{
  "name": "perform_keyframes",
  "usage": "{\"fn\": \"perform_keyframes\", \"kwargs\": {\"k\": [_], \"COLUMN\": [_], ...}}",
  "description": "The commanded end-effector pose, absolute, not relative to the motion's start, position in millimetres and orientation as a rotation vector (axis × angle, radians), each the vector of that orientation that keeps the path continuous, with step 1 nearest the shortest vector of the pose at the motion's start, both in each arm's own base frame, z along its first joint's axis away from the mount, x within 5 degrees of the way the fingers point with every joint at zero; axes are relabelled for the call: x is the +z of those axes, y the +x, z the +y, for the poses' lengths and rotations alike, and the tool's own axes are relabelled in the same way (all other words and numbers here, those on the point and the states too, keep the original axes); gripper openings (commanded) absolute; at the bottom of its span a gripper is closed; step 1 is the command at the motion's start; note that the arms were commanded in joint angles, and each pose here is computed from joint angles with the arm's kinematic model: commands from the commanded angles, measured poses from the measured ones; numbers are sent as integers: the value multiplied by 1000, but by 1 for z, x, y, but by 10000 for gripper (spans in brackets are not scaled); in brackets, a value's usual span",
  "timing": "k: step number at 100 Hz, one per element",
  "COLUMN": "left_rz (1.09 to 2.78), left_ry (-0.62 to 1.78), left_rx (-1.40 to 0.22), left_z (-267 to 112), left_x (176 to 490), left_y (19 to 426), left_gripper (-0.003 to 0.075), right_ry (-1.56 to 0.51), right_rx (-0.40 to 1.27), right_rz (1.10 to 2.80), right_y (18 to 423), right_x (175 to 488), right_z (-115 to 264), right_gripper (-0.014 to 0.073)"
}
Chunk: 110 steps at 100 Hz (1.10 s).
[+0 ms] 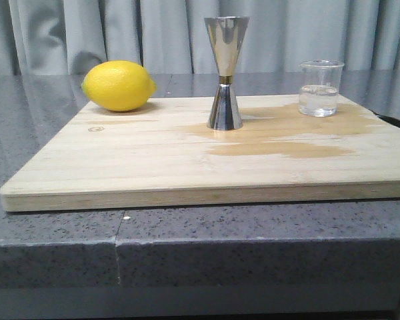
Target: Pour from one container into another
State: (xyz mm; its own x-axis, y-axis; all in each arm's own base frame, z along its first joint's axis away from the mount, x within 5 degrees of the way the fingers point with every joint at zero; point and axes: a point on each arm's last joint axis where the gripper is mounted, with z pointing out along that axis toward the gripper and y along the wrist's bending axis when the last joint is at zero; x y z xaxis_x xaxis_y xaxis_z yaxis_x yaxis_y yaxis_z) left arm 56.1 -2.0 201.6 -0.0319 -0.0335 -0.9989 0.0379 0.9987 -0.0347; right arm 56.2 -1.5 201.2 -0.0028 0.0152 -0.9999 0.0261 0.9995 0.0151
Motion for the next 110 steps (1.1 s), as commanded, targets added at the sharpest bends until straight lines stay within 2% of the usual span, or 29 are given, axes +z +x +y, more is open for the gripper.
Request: {"fn": "perform_keyframes", "kwargs": {"k": [1, 98, 110], "left_rz": [1531, 1530, 1462], "left_ry": [7, 7, 10], "left_rx": [-76, -76, -80], "left_z": [-3, -3, -3], "left_x": [198, 198, 205], "left_y": [56, 56, 55], "left_gripper": [-19, -19, -19], "right_ry": [35, 34, 35], "right_rx": [-15, -14, -12], "right_rz": [1507, 1481, 1456], "right_y": [56, 56, 55], "right_x": [200, 203, 205], "right_z": [-2, -2, -2], "right_gripper": [-75, -75, -75]}}
